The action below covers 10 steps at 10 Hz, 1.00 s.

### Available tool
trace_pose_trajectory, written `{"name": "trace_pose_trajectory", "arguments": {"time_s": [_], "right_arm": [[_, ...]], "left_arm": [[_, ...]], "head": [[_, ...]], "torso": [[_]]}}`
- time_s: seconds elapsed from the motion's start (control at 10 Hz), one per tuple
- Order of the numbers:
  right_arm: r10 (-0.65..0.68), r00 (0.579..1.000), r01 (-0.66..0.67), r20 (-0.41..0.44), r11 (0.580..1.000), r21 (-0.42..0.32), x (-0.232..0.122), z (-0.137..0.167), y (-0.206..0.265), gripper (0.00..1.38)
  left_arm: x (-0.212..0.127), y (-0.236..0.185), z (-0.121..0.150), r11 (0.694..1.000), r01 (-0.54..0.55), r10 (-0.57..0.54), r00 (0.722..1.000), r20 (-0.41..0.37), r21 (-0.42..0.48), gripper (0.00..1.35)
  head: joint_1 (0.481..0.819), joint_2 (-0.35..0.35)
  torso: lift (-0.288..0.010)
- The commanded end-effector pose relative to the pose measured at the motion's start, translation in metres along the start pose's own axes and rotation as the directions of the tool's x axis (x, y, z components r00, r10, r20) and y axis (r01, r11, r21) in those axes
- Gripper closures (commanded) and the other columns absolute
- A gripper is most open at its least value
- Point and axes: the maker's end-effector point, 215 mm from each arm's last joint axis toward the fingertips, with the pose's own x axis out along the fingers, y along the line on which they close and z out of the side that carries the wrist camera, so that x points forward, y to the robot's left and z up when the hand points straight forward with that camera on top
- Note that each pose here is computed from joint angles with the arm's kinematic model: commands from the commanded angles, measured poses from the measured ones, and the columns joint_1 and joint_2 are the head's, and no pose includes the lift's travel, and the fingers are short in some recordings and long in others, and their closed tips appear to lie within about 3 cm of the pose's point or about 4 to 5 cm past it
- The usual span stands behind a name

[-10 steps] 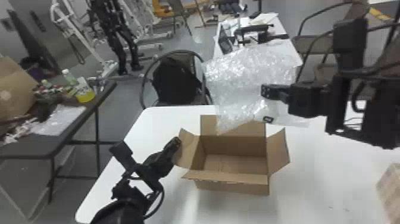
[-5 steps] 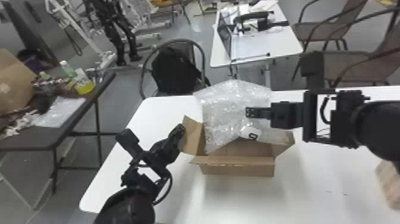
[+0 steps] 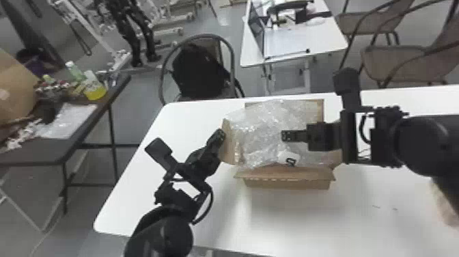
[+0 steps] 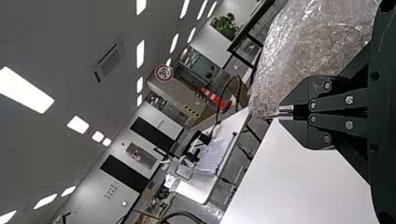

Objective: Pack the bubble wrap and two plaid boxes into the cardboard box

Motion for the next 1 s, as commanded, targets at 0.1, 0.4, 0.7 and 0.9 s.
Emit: {"name": "trace_pose_trajectory", "arguments": {"time_s": [0.1,0.4,0.7,0.9], "right_arm": [[-0.069,0.997,0.068,-0.039,0.997,-0.03,-0.005,-0.008,-0.013,1.0],[-0.077,0.997,0.076,-0.025,0.996,-0.042,-0.005,-0.01,-0.014,0.1],[-0.163,0.971,0.194,0.174,0.964,-0.18,-0.061,0.062,-0.007,0.14],[-0.305,0.903,0.381,0.303,0.895,-0.233,-0.129,0.069,-0.031,0.14]], "left_arm": [[0.0,-0.001,0.001,1.0,0.003,-0.003,1.0,0.008,-0.008,1.22],[0.0,-0.001,0.002,1.0,0.002,-0.002,1.0,0.008,-0.014,1.22],[-0.004,0.01,0.006,1.0,-0.019,0.019,1.0,0.01,-0.015,1.22],[-0.01,0.023,0.012,0.999,-0.043,0.044,0.999,0.021,-0.014,1.22]], "head": [[0.695,0.35],[0.695,0.35],[0.683,0.35],[0.655,0.317]], "torso": [[-0.108],[-0.108],[-0.108],[-0.108]]}}
